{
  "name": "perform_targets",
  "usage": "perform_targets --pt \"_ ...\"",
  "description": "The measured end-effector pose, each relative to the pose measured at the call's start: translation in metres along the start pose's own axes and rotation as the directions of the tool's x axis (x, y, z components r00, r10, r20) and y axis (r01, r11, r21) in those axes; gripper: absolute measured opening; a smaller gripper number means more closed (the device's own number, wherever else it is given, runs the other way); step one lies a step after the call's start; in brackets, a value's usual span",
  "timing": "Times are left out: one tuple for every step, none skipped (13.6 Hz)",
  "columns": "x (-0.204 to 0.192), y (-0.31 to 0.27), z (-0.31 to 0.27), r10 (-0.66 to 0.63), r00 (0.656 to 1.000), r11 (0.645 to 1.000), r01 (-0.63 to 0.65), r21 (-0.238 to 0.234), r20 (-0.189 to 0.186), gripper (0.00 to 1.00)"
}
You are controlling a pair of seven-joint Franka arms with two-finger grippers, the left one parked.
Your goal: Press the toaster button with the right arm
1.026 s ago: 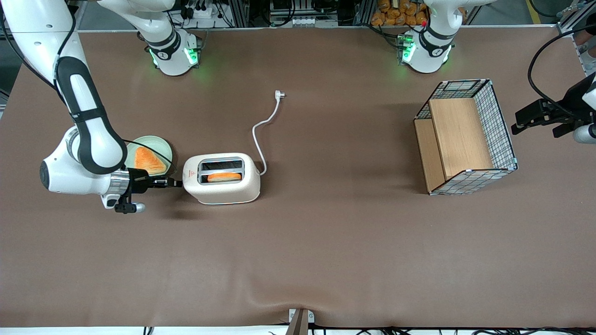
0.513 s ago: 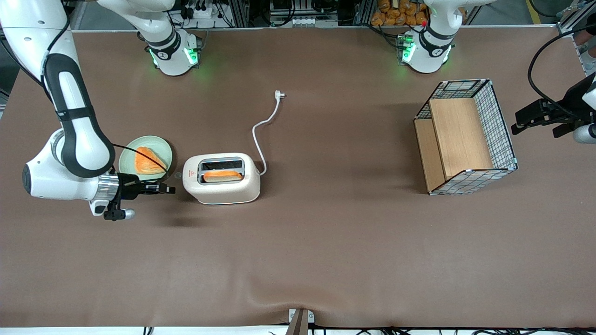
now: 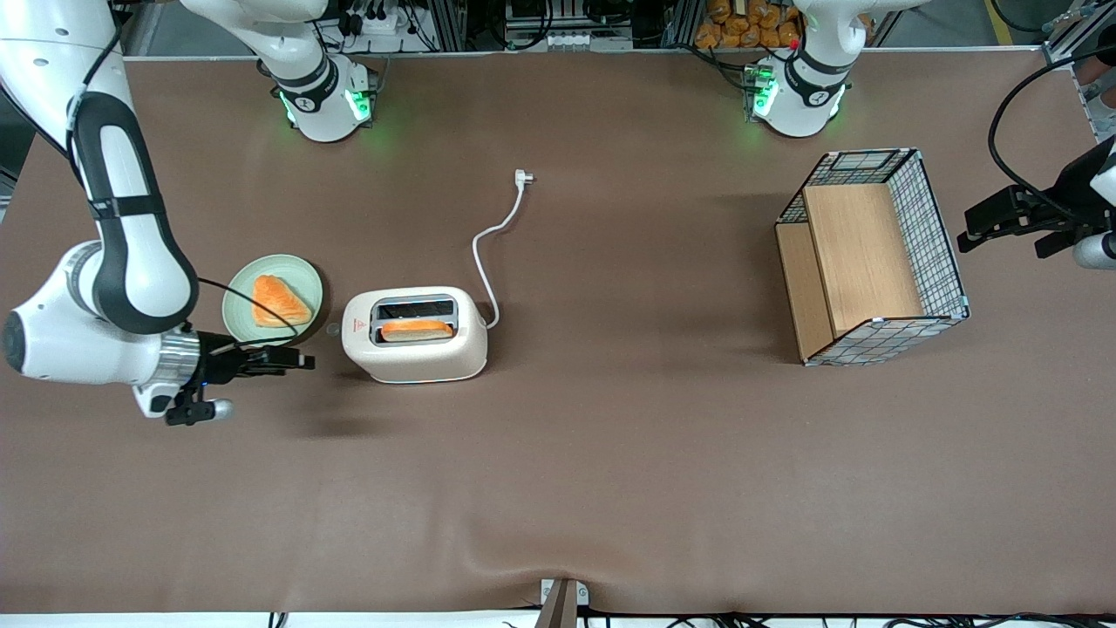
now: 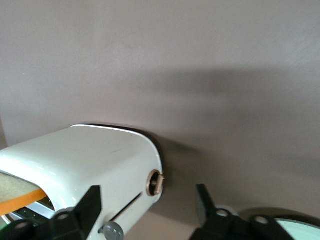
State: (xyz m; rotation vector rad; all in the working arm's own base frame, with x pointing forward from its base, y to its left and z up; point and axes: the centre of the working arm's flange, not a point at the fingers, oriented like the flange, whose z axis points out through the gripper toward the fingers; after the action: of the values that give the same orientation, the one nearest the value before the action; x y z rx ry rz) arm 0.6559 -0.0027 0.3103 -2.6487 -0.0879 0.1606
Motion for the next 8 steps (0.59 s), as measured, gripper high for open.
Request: perform_targets --pt "0.002 0.002 -0.012 -0.009 1.000 1.000 0.009 -0.004 0.000 1.00" --pt "0.003 0.003 -0.025 -0.021 1.000 1.000 0.021 -0.008 -0.002 1.00" --pt "0.006 0.001 -0.040 -0.040 0.999 0.999 0.039 -0.026 -0.005 1.00" --pt "0.010 -0.004 -0.056 -0.064 0.998 0.997 0.064 -0.053 -0.008 1.00" --pt "0.012 -0.012 -0.074 -0.091 0.996 0.993 0.090 -0.080 -0.006 1.00" --pt "0.013 -0.022 -0.093 -0.114 0.993 0.989 0.114 -0.095 0.002 1.00" --pt "0.012 -0.033 -0.114 -0.134 0.991 0.986 0.134 -0.099 0.009 1.00" --pt "0.011 -0.043 -0.132 -0.149 0.989 0.983 0.150 -0.102 0.013 1.00"
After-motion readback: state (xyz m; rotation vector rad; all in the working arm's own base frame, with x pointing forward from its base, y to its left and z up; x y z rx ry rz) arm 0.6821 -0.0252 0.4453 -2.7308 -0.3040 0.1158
